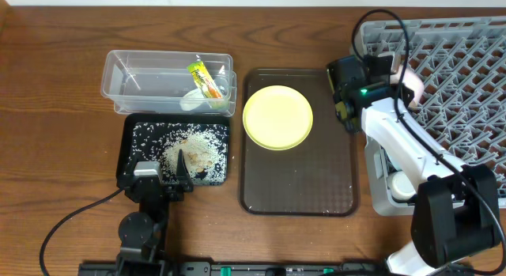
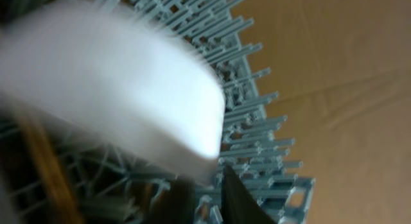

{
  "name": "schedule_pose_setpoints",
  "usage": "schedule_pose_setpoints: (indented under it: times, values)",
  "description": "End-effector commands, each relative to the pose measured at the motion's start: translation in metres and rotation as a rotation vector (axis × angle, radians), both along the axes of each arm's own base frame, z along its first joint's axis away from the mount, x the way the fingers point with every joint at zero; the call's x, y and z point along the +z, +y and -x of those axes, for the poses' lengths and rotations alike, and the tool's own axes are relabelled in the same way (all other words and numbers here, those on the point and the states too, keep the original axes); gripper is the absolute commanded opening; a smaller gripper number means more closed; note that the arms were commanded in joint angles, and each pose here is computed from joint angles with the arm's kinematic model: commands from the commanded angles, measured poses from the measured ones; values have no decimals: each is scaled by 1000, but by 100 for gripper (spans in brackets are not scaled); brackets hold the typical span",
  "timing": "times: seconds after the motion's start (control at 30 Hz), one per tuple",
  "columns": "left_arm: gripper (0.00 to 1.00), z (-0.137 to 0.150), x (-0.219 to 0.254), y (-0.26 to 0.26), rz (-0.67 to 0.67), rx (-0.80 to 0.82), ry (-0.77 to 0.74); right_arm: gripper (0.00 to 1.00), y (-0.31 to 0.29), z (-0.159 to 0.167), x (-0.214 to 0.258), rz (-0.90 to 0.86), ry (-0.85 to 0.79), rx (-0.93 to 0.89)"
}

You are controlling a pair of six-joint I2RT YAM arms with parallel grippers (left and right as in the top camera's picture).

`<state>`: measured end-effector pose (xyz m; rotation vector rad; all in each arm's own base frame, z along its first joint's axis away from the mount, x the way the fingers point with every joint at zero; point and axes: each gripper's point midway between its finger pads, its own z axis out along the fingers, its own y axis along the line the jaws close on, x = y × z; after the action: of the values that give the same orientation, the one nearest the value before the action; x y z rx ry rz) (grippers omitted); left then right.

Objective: Sort waste into correct bins and load items into the dishwasher rack
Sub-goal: 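Carry the white bowl into the dish rack with the right gripper, then reach the right gripper to the yellow plate edge and grasp it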

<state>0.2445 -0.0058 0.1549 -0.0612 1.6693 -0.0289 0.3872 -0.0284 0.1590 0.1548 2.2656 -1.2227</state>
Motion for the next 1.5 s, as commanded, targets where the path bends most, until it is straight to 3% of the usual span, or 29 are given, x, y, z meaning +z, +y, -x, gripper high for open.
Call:
schedule_pose_setpoints:
  times: [0.0, 0.1, 0.3, 0.47, 0.6, 0.7, 0.8, 0.9, 1.2, 1.3, 1.43, 1.47]
  values:
    - [94, 1, -18, 3, -14, 16, 55, 29, 11, 1, -5, -50, -38, -6]
    - [94, 1, -18, 3, -14, 16, 55, 34, 23, 7, -17, -99, 27, 29]
    - [95, 1, -18, 3, -14, 16, 55, 34, 45, 22, -32, -229, 42, 20]
    - [94, 1, -18, 3, -14, 16, 55, 51, 83, 28, -35, -406, 69, 102]
    - [94, 1, -18, 3, -14, 16, 55, 73, 127, 35, -30, -600, 81, 205]
    - [94, 1, -18, 3, -14, 16, 55, 73, 168, 46, -35, -788, 167, 311]
    - [94, 1, -18, 3, -14, 16, 55, 70, 197, 61, -51, -942, 276, 344]
    - [94, 1, -18, 3, -14, 16, 55, 64, 203, 68, -74, -997, 325, 260]
    - [95, 1, -18, 3, -14, 16, 55, 52, 192, 40, -140, -1041, 259, 9]
    - [94, 1, -18, 3, -14, 16, 55, 36, 191, 42, -157, -1075, 302, -31]
    - [94, 1, -18, 3, -14, 16, 55, 1, 187, 47, -164, -1107, 335, -74]
    - [94, 1, -18, 3, -14, 16, 55, 1, 187, 46, -161, -1121, 329, -75]
